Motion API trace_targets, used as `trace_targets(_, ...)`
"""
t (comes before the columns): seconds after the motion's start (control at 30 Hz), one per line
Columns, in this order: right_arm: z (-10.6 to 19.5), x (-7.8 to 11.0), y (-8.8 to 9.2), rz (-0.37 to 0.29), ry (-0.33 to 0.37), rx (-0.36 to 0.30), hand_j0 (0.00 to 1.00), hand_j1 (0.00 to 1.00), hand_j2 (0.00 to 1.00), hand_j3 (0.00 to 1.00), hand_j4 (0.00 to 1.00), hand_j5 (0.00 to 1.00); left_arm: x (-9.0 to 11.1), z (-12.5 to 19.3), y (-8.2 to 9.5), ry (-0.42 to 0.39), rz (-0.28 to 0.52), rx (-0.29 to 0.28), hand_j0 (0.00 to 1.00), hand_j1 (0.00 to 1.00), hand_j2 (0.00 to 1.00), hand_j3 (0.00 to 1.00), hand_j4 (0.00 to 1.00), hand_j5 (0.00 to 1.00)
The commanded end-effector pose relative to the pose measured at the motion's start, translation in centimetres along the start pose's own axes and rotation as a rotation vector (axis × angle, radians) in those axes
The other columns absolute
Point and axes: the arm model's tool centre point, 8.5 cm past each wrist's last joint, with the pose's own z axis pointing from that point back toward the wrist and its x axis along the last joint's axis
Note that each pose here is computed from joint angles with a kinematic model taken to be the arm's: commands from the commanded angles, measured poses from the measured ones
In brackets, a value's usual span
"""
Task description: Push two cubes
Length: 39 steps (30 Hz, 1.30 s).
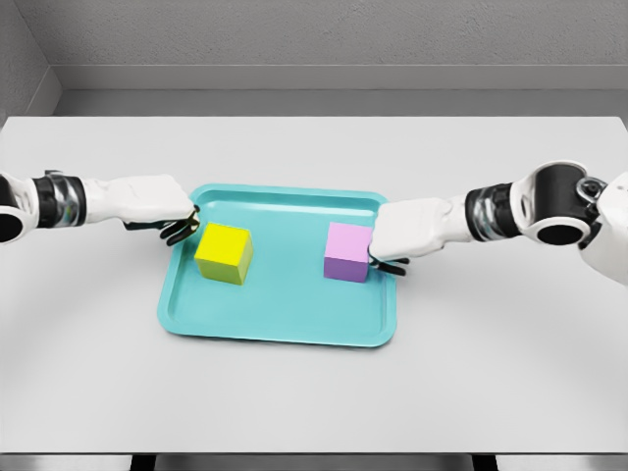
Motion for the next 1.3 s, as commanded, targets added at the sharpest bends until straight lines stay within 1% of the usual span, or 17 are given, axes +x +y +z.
trace_targets(0.0,-0.6,0.4,0.2,-0.001,-0.017,0.008,0.12,0.12,0.12,0.12,0.12,0.12,0.1,-0.4,-0.3,0.009,-0.018,-0.018,0.00,0.00,0.00,0.00,0.00,0.00)
trace_targets(0.07,-0.6,0.4,0.2,-0.002,-0.017,0.009,0.12,0.12,0.12,0.12,0.12,0.12,0.2,-0.6,-0.4,0.004,-0.015,-0.020,0.00,0.00,0.00,0.00,0.00,0.00)
trace_targets(0.2,0.1,-1.3,1.0,-0.041,0.030,0.017,0.12,0.12,0.12,0.12,0.12,0.12,0.4,-0.9,-0.5,0.001,-0.018,-0.022,0.00,0.00,0.00,0.00,0.00,0.00)
trace_targets(0.3,0.6,-3.0,2.9,-0.110,0.072,0.044,0.14,0.14,0.14,0.14,0.14,0.14,0.7,-1.3,-0.8,-0.011,-0.018,-0.034,0.00,0.00,0.00,0.00,0.00,0.00)
trace_targets(0.37,0.6,-3.2,3.2,-0.120,0.076,0.050,0.16,0.16,0.16,0.16,0.16,0.16,1.5,-2.4,-0.8,-0.040,-0.019,-0.032,0.00,0.00,0.00,0.00,0.00,0.00)
trace_targets(0.43,-0.4,-3.0,3.0,-0.120,0.061,0.047,0.16,0.16,0.16,0.16,0.16,0.16,1.7,-2.6,-0.7,-0.046,-0.017,-0.028,0.00,0.00,0.00,0.00,0.00,0.00)
trace_targets(0.47,-0.6,-3.0,3.3,-0.125,0.060,0.054,0.16,0.16,0.16,0.16,0.16,0.16,1.7,-2.6,-0.7,-0.046,-0.016,-0.027,0.00,0.00,0.00,0.00,0.00,0.00)
trace_targets(0.57,-0.9,-2.9,3.1,-0.119,0.055,0.053,0.16,0.16,0.16,0.16,0.16,0.16,1.7,-2.6,-0.6,-0.048,-0.014,-0.023,0.00,0.00,0.00,0.00,0.00,0.00)
trace_targets(0.63,-1.3,-2.8,2.8,-0.117,0.047,0.047,0.16,0.16,0.16,0.16,0.16,0.16,1.1,-1.8,-0.4,-0.029,-0.023,-0.028,0.00,0.00,0.00,0.00,0.00,0.00)
trace_targets(0.67,-1.4,-2.7,2.7,-0.117,0.046,0.046,0.16,0.16,0.16,0.16,0.16,0.16,0.5,-0.4,-0.7,-0.007,-0.022,-0.039,0.00,0.00,0.00,0.00,0.00,0.00)
trace_targets(0.73,-2.0,-2.6,2.2,-0.111,0.036,0.037,0.16,0.16,0.16,0.16,0.16,0.16,0.4,-0.3,-0.6,-0.005,-0.023,-0.039,0.00,0.00,0.00,0.00,0.00,0.00)
trace_targets(0.77,-2.1,-2.6,2.2,-0.111,0.035,0.036,0.16,0.16,0.16,0.16,0.16,0.16,0.5,-0.4,-0.7,-0.010,-0.024,-0.044,0.00,0.00,0.00,0.00,0.00,0.00)
trace_targets(0.87,-2.3,-2.5,1.7,-0.104,0.030,0.030,0.16,0.16,0.16,0.16,0.16,0.16,2.0,-1.1,-0.7,-0.051,-0.055,-0.057,0.00,0.00,0.00,0.00,0.00,0.00)
trace_targets(0.97,-2.9,-2.3,1.0,-0.092,0.017,0.022,0.16,0.16,0.16,0.16,0.16,0.16,2.4,-1.6,-1.2,-0.066,-0.056,-0.075,0.00,0.00,0.00,0.00,0.00,0.00)
trace_targets(1.0,-3.1,-2.3,0.7,-0.088,0.014,0.017,0.16,0.16,0.16,0.16,0.16,0.16,3.1,-1.7,-0.9,-0.081,-0.075,-0.072,0.00,0.00,0.00,0.00,0.00,0.00)
trace_targets(1.03,-3.2,-2.2,0.6,-0.086,0.011,0.015,0.16,0.16,0.16,0.16,0.16,0.16,3.4,-2.0,-1.1,-0.091,-0.080,-0.080,0.00,0.00,0.00,0.00,0.00,0.00)
trace_targets(1.27,-4.7,-2.0,-1.0,-0.069,-0.010,-0.007,0.16,0.16,0.16,0.16,0.16,0.16,3.6,-2.2,-1.0,-0.099,-0.080,-0.077,0.00,0.00,0.00,0.00,0.00,0.00)
